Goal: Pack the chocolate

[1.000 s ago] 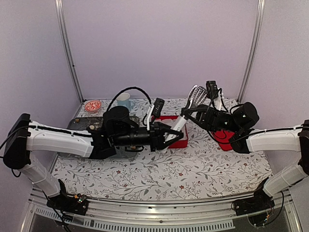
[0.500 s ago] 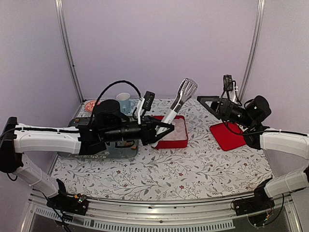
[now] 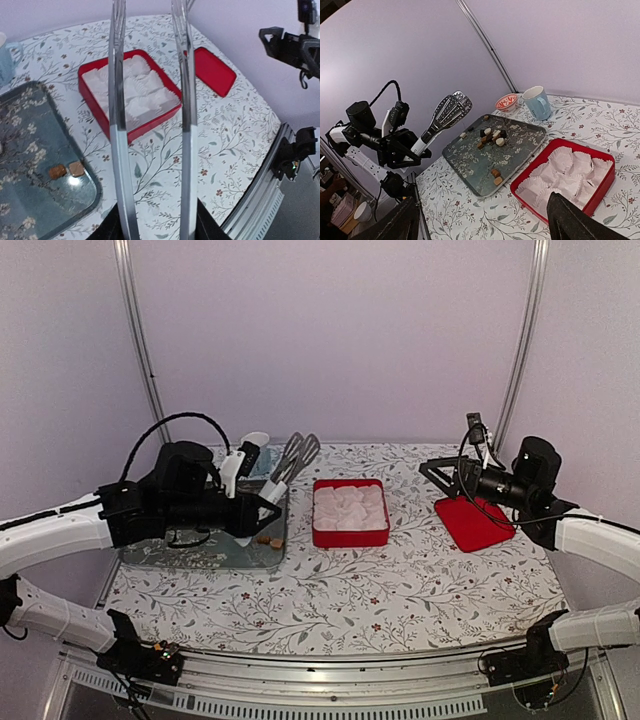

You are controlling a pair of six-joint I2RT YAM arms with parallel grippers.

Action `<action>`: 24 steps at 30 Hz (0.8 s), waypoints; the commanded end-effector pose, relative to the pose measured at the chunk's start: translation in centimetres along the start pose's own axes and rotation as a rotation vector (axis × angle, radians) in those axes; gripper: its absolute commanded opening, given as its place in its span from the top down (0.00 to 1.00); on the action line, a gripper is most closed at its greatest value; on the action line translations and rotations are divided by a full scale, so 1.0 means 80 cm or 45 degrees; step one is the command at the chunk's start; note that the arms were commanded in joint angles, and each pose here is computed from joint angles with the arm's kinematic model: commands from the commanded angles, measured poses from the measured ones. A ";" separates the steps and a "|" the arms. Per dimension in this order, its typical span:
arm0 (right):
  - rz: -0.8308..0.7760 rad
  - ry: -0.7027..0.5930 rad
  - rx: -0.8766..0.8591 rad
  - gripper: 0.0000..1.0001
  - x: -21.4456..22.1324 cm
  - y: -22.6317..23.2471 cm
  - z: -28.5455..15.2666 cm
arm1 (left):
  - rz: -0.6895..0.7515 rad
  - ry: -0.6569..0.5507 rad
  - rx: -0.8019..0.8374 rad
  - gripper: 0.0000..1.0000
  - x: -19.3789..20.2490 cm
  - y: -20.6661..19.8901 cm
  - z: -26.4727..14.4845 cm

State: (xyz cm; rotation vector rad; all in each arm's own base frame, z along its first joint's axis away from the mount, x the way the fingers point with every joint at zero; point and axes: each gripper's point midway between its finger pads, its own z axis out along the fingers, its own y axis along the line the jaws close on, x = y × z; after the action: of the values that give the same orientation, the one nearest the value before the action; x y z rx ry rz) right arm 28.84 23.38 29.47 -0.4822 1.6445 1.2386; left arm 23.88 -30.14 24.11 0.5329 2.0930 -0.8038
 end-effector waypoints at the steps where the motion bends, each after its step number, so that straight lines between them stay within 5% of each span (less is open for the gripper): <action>1: -0.036 0.081 0.086 0.09 0.027 -0.021 -0.006 | -0.069 0.211 -0.236 0.63 0.058 0.069 -0.025; 10: -0.048 0.116 0.096 0.08 0.041 -0.028 -0.006 | -0.295 0.313 -0.563 0.63 0.082 0.181 -0.069; 24: -0.038 0.139 0.113 0.08 0.059 -0.035 -0.011 | -0.479 0.415 -0.589 0.63 0.128 0.237 -0.033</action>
State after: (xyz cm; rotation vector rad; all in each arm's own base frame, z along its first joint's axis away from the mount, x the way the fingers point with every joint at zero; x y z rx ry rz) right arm 28.45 22.87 24.29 -0.5285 1.7719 1.1523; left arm 26.68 -13.46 10.53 0.0368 2.6537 -0.3689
